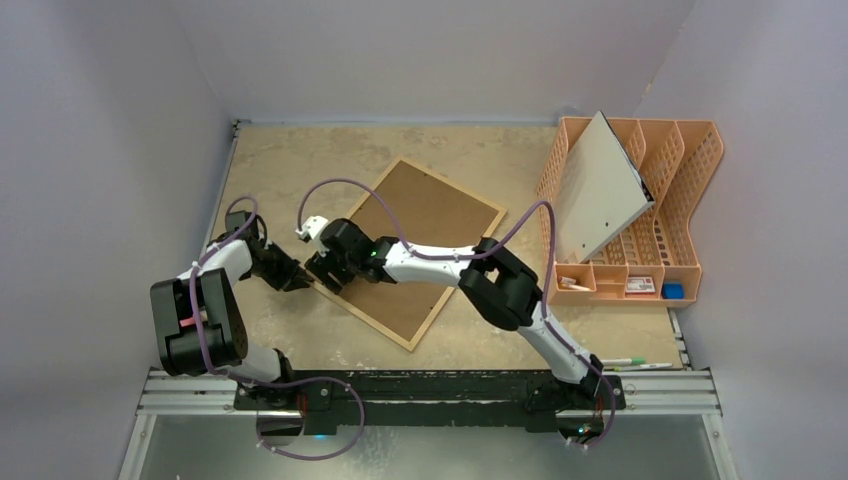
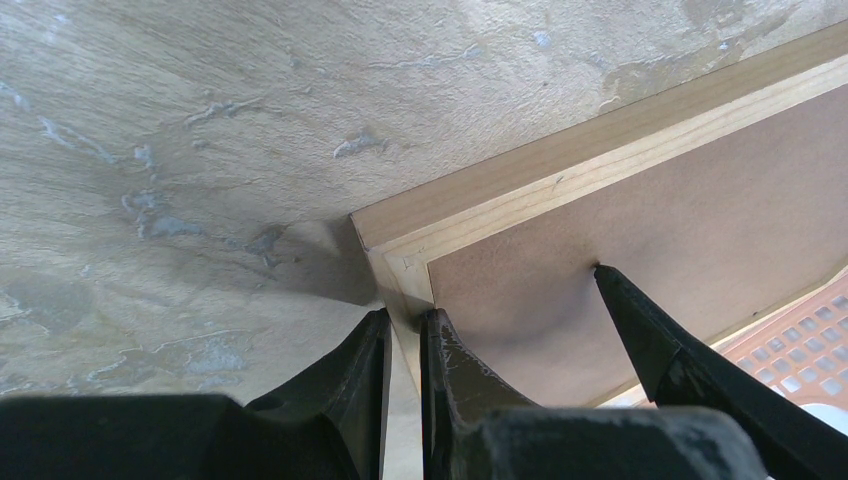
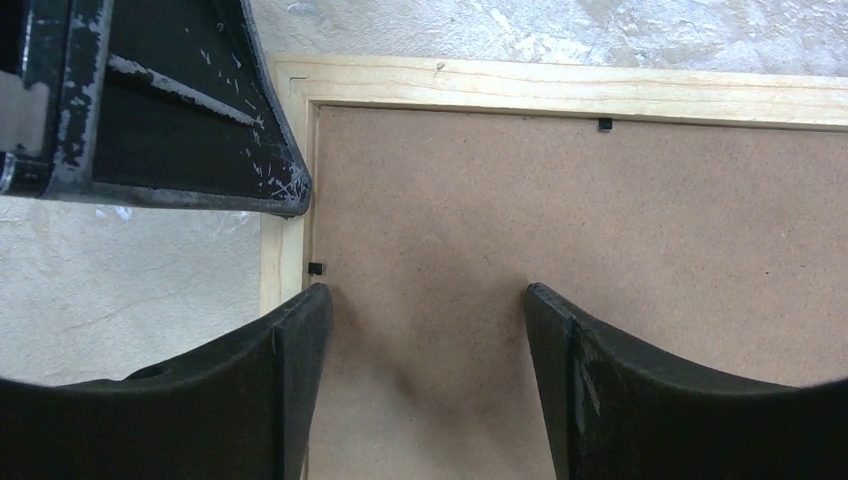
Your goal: Put the photo into the frame
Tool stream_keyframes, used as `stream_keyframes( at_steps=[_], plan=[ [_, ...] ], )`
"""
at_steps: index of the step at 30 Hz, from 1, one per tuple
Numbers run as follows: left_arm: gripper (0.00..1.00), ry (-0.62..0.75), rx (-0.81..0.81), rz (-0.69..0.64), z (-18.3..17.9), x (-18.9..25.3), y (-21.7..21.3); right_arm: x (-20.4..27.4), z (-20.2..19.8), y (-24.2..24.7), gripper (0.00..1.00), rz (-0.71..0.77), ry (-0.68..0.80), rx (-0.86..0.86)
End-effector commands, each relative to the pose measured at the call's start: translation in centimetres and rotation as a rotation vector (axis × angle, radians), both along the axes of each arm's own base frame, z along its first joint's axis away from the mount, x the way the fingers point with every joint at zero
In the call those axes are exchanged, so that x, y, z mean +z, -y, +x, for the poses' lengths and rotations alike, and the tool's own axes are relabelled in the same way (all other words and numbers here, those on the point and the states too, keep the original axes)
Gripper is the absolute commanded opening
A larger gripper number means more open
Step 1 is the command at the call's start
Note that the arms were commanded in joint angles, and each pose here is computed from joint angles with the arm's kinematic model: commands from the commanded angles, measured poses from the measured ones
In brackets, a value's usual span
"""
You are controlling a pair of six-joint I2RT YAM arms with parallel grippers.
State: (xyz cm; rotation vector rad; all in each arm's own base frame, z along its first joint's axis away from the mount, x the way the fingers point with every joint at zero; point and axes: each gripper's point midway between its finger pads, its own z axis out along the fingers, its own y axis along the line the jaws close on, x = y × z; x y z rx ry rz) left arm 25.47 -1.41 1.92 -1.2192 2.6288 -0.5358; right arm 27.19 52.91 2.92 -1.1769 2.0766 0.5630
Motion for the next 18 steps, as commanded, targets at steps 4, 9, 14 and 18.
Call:
stream_keyframes(
  at_steps=[4,9,14,18],
  plan=[
    [0.00,-0.111,-0.003,0.093,-2.3,-2.6,-1.5,-7.0,-3.4,3.0,0.74,-0.215,-0.162,0.000],
    [0.00,-0.114,-0.004,0.090,-2.4,-2.6,-1.4,-7.6,-3.8,2.8,0.75,-0.235,-0.176,0.006],
    [0.00,-0.114,-0.004,0.090,-2.4,-2.6,-1.4,-8.4,-3.8,3.1,0.74,-0.274,-0.177,-0.007],
    [0.00,-0.114,0.002,0.097,-2.4,-2.6,-1.5,-9.6,-4.2,4.0,0.71,-0.332,-0.172,-0.008]
  ],
)
